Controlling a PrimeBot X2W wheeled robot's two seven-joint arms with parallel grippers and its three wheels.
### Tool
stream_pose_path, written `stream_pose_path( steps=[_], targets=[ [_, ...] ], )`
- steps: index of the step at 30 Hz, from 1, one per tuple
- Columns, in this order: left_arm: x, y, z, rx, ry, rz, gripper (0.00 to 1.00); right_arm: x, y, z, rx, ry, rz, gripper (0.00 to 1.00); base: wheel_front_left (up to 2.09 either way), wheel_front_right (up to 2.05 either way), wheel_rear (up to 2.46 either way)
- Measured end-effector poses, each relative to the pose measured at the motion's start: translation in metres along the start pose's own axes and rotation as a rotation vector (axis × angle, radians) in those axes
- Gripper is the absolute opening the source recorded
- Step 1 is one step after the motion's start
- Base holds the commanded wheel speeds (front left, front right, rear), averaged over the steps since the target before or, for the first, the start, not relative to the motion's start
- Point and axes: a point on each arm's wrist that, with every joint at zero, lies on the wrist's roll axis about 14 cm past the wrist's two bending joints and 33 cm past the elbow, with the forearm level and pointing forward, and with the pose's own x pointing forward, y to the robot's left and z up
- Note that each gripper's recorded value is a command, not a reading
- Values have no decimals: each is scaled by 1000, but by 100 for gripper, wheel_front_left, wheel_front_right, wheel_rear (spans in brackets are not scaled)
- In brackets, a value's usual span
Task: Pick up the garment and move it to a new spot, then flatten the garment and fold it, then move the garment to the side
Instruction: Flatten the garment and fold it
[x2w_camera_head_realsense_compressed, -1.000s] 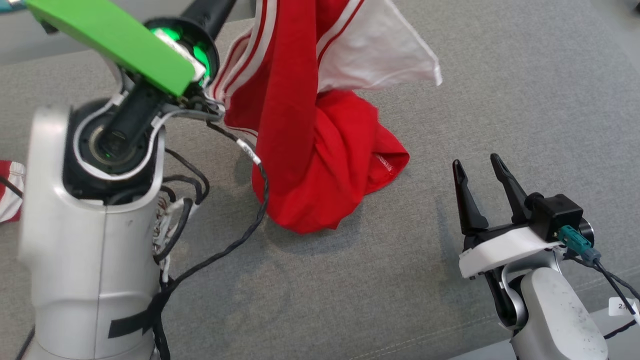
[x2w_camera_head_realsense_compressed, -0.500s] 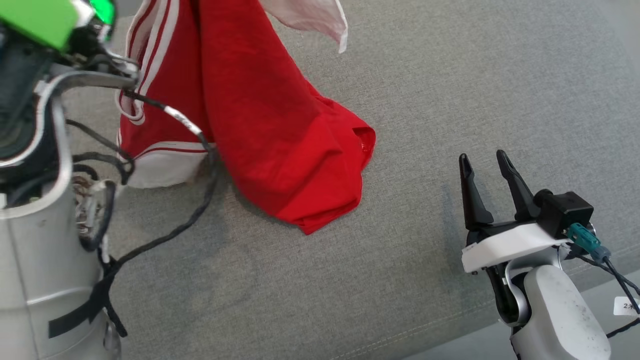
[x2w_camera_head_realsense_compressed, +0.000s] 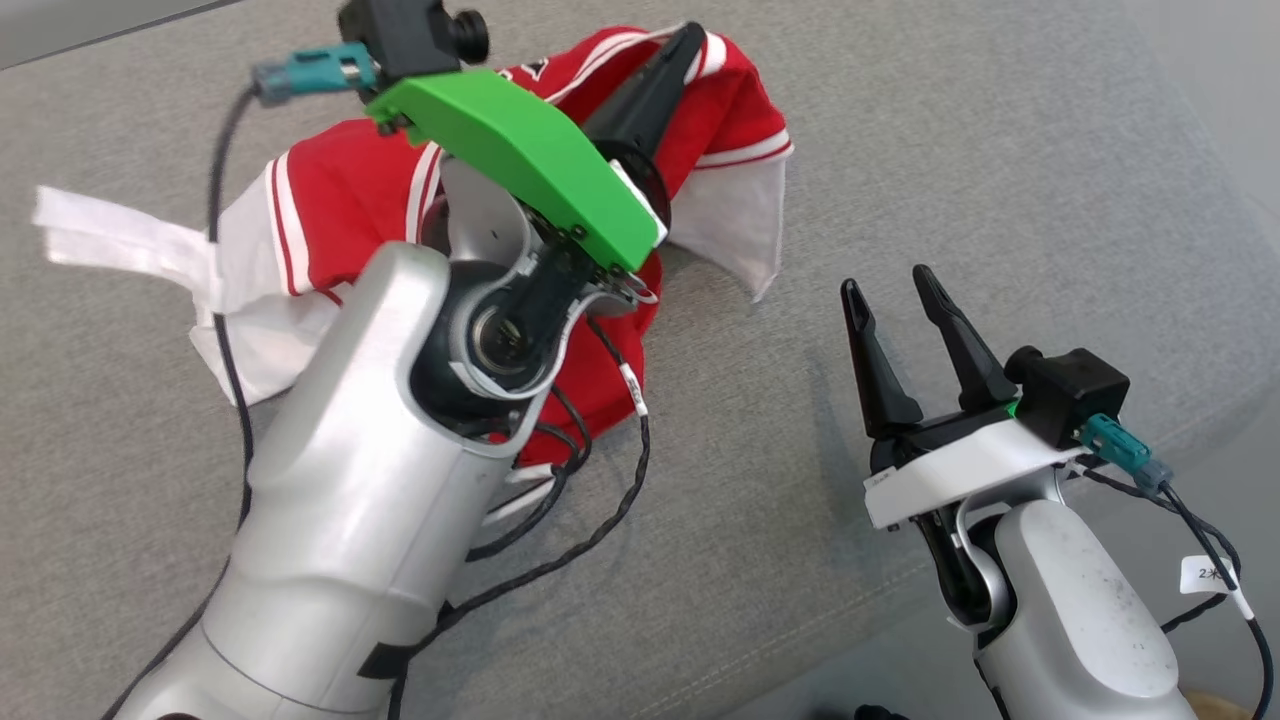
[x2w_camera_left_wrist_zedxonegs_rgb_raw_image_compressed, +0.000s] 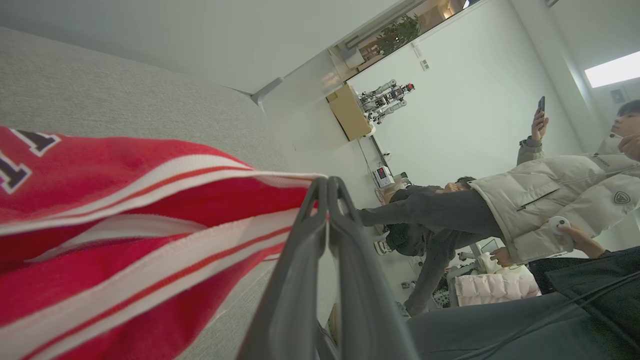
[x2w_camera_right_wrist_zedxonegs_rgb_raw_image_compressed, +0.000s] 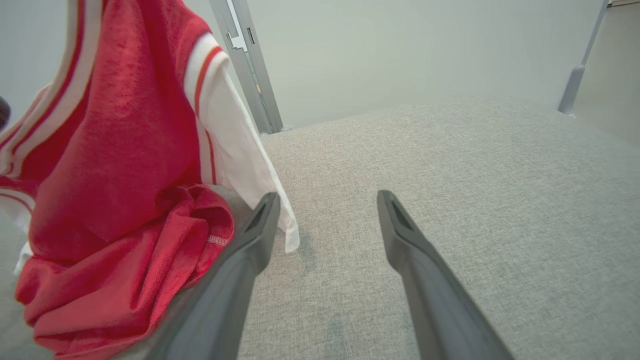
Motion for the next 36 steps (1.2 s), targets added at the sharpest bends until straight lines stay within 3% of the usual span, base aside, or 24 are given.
stream_pose_path(
  steps=[5,6,7,8,10,19,23,30,36],
  targets=[
    [21,25,-56,2,65,39,0,-15,-18,5,-16,0,-55,100,0,0,0],
    [24,31,-67,12,87,55,7,-18,-22,6,-20,-2,-69,100,0,0,0],
    [25,34,-78,29,108,59,31,-21,-27,7,-23,-3,-82,100,0,0,0],
    [27,37,-86,48,125,65,49,-24,-31,7,-25,-3,-99,100,0,0,0],
    [28,40,-99,90,161,68,100,-31,-41,8,-35,0,-130,100,0,0,0],
    [1,58,-100,429,244,104,100,-29,-37,-1,-54,18,-116,100,0,0,0],
    [-35,70,-49,612,131,191,100,-18,-19,3,-53,-3,-58,100,0,0,0],
    [-106,125,20,581,-6,476,100,-11,7,-2,-47,1,18,100,0,0,0],
    [-145,172,15,559,87,635,100,-8,19,-3,-53,1,55,100,0,0,0]
  ],
)
